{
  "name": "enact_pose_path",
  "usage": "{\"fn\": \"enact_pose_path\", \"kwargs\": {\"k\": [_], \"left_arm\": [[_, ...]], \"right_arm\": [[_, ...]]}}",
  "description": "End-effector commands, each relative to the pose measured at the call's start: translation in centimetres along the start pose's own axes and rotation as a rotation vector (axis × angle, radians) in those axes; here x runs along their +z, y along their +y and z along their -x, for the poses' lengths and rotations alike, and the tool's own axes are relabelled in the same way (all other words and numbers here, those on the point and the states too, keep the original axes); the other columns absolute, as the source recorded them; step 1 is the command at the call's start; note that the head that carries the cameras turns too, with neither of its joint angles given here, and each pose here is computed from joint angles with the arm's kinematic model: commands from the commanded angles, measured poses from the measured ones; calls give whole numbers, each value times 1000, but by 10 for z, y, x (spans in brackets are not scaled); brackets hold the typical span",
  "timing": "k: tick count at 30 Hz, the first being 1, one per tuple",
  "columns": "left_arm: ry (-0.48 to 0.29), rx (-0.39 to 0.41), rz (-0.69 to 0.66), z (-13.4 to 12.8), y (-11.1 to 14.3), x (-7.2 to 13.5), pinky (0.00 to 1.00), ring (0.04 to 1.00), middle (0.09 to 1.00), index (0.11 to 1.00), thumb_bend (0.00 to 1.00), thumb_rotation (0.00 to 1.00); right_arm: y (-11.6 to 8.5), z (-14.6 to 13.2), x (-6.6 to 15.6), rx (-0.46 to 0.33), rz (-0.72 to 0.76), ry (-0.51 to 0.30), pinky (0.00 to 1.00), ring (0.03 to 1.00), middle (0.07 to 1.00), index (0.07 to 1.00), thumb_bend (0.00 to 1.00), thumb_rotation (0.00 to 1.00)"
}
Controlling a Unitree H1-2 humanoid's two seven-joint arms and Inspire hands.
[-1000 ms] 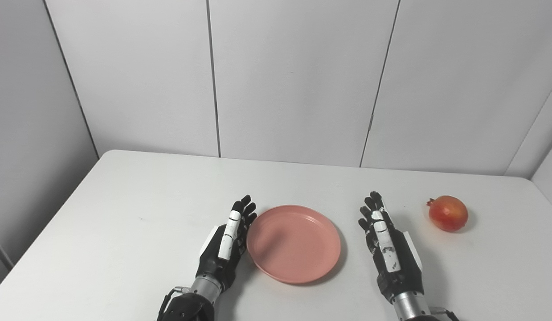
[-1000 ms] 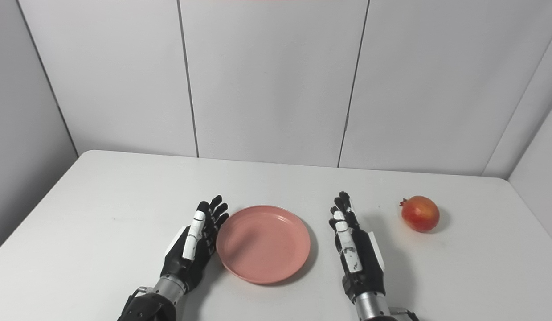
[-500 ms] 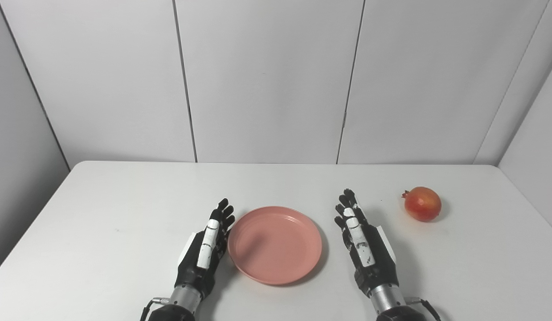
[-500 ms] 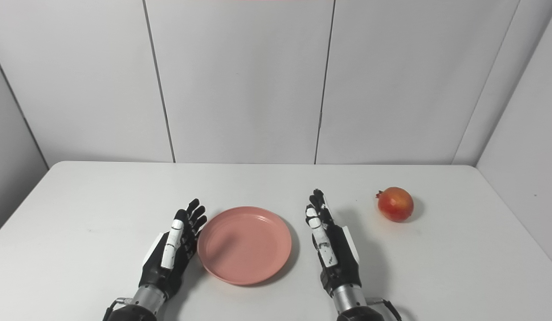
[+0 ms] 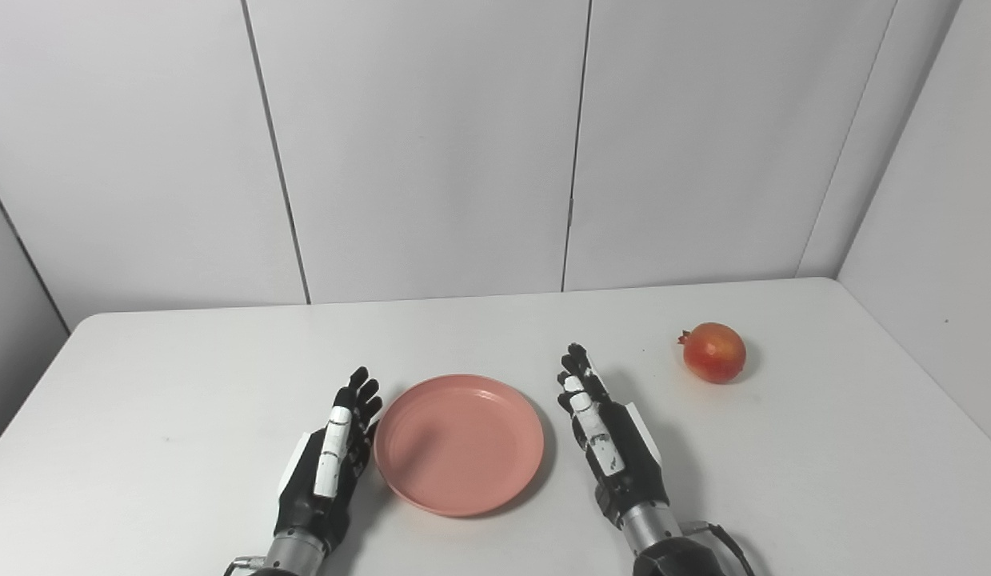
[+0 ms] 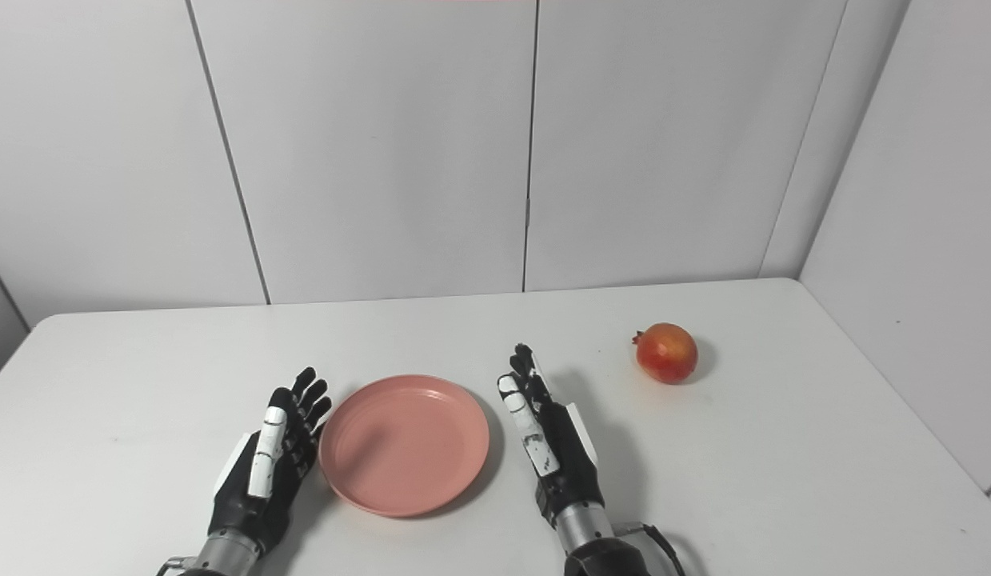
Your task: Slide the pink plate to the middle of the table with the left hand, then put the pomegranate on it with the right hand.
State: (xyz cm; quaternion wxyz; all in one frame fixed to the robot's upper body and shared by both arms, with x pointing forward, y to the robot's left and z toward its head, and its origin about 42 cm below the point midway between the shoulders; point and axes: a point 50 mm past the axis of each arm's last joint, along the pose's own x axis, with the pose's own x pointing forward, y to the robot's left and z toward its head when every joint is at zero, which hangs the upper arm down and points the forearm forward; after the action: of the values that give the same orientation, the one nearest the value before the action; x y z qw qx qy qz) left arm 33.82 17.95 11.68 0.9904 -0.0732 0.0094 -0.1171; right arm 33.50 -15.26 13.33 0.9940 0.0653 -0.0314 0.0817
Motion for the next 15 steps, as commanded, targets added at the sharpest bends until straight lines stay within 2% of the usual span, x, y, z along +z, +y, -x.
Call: {"fn": "enact_pose_path", "kwargs": {"k": [1,7,11,15], "left_arm": [[-47,3,-17,-7,2,10,1000,1000,1000,1000,661,1000],[-60,20,-15,-9,2,11,1000,1000,1000,1000,646,1000],[-60,23,-14,-13,4,10,1000,1000,1000,1000,652,1000],[-75,26,-15,-21,5,9,1000,1000,1000,1000,642,1000]], "right_arm": [[3,-14,24,2,27,-123,1000,1000,1000,1000,743,855],[-15,-22,43,-30,168,-219,1000,1000,1000,1000,669,883],[-26,-27,57,-55,283,-244,1000,1000,1000,1000,657,859],[-37,-27,68,-83,387,-255,1000,1000,1000,1000,682,890]]}}
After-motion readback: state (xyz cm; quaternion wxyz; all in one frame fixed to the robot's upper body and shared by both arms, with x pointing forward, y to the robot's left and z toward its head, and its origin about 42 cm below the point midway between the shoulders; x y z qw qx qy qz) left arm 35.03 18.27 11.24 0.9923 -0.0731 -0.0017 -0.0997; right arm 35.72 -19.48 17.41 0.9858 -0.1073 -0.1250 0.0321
